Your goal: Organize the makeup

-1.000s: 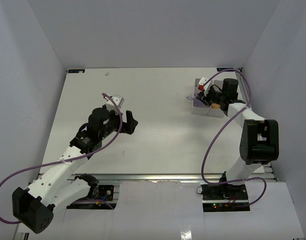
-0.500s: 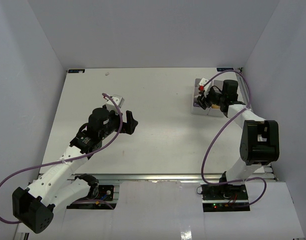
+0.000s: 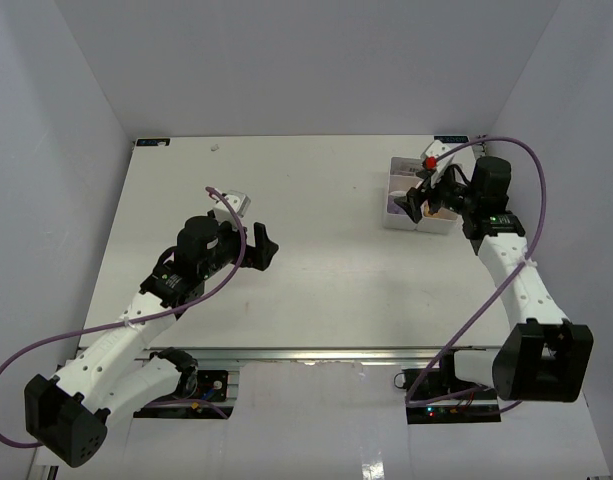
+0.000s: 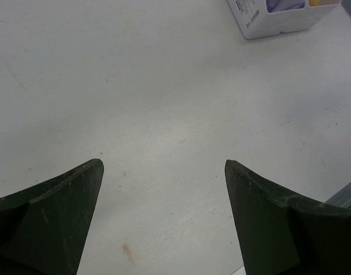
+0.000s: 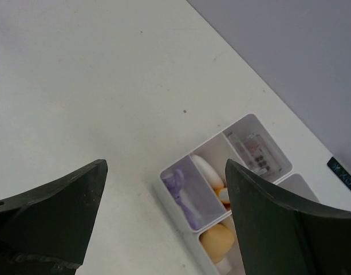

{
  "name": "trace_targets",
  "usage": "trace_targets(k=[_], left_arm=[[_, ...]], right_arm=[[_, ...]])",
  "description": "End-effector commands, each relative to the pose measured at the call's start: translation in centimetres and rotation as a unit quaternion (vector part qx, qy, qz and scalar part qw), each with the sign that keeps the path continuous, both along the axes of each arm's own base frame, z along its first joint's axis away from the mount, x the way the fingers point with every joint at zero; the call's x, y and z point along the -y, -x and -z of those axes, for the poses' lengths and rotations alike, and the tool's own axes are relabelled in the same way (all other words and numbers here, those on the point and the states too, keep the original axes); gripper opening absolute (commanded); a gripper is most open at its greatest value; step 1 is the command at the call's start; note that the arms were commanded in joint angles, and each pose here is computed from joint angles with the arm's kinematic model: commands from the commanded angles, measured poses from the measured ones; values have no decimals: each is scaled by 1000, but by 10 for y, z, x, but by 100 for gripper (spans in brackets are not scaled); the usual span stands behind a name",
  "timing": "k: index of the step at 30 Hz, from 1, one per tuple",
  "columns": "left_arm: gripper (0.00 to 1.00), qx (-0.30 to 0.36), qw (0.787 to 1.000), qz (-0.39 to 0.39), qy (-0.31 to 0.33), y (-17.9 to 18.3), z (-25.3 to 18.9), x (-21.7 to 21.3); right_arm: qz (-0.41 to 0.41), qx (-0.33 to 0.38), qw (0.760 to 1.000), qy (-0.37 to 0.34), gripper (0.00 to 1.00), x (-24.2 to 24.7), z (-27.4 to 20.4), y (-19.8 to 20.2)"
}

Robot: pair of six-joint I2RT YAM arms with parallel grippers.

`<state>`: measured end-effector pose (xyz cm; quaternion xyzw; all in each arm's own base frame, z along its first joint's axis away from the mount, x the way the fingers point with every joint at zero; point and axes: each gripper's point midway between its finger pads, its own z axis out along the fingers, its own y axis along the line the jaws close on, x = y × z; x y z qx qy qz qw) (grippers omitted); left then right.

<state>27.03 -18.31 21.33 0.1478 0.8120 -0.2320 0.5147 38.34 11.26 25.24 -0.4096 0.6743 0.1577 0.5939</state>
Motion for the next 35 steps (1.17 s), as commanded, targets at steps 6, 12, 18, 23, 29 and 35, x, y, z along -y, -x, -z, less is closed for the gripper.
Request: trace_targets(k=[6, 12, 18, 23, 29, 35], left_arm=[[98, 24, 998, 48, 28, 11, -15, 13], [98, 20, 998, 48, 24, 10, -10, 13], [98, 13, 999, 46, 19, 8, -3, 13], [98, 14, 999, 42, 16, 7, -1, 12], [98, 16, 999, 42, 15, 7, -1, 11], [98, 20, 999, 44, 17, 8, -3, 12]], right_arm=[[164, -157, 971, -75, 90, 34, 33, 85], [233, -102, 959, -128, 90, 50, 49, 119], [268, -100, 943, -169, 90, 61, 51, 126], [305, -116, 930, -172, 90, 71, 51, 120], [327, -115, 922, -174, 90, 78, 51, 118], [326, -119, 921, -174, 90, 77, 51, 118]])
